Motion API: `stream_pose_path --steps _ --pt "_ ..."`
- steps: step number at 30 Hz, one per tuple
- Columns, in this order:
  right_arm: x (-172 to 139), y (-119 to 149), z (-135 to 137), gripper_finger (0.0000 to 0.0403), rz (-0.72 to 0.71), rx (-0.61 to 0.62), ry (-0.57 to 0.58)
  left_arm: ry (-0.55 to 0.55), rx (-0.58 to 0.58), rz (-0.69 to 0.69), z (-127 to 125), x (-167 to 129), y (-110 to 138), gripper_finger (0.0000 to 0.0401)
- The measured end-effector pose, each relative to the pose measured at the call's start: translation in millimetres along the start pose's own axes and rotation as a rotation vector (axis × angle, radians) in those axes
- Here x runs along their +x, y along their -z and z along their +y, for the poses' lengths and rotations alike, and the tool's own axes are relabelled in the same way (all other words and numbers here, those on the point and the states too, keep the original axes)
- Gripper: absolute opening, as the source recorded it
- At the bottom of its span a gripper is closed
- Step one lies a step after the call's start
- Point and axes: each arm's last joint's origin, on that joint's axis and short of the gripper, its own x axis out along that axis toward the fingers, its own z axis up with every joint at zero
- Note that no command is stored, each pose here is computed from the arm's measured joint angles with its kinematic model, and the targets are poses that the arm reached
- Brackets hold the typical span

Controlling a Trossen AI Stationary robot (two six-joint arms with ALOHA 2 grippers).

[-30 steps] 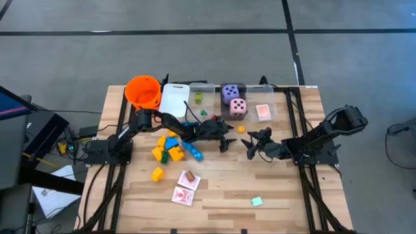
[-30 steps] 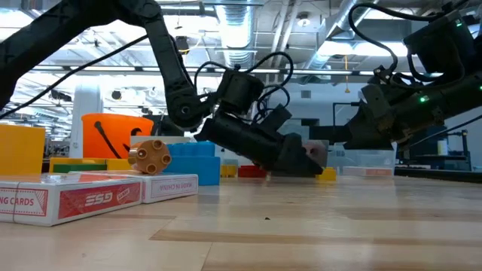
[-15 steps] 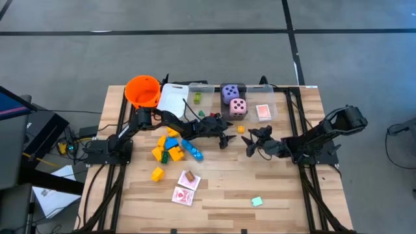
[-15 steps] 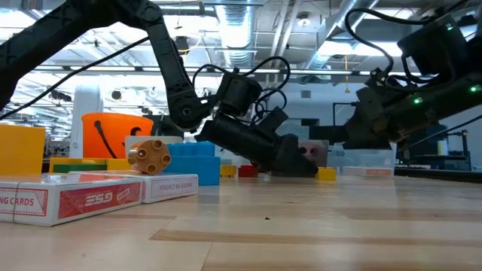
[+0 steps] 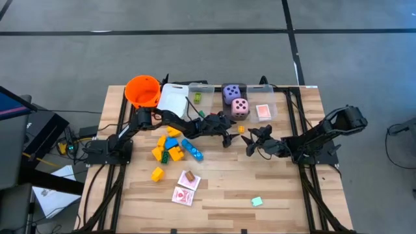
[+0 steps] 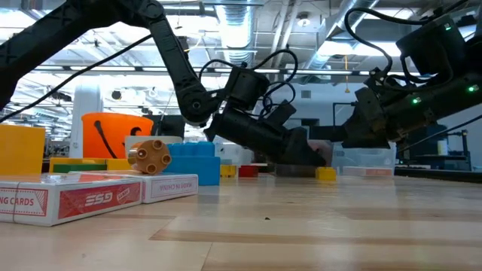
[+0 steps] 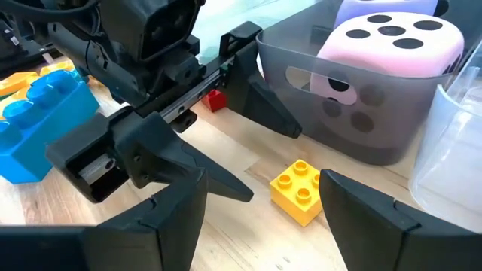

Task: Pick & Place Toys
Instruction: Put the small yellow game piece into the left transparent bin

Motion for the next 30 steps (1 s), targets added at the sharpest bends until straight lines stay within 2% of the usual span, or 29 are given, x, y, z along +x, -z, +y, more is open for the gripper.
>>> stream_pose_path --steps 11,22,30 --pt "0 -1 1 0.0249 -0.010 0.012 -0.008 0.002 0.002 0.028 -1 0 3 0.0298" --pt "0 -1 2 0.0249 -0.008 0.010 -0.015 0.018 0.014 0.052 -31 7 30 0.0298" --pt "-1 -1 2 0.0249 -0.008 0.009 -0.020 -0.016 -0.028 0.029 -27 8 31 0.0298"
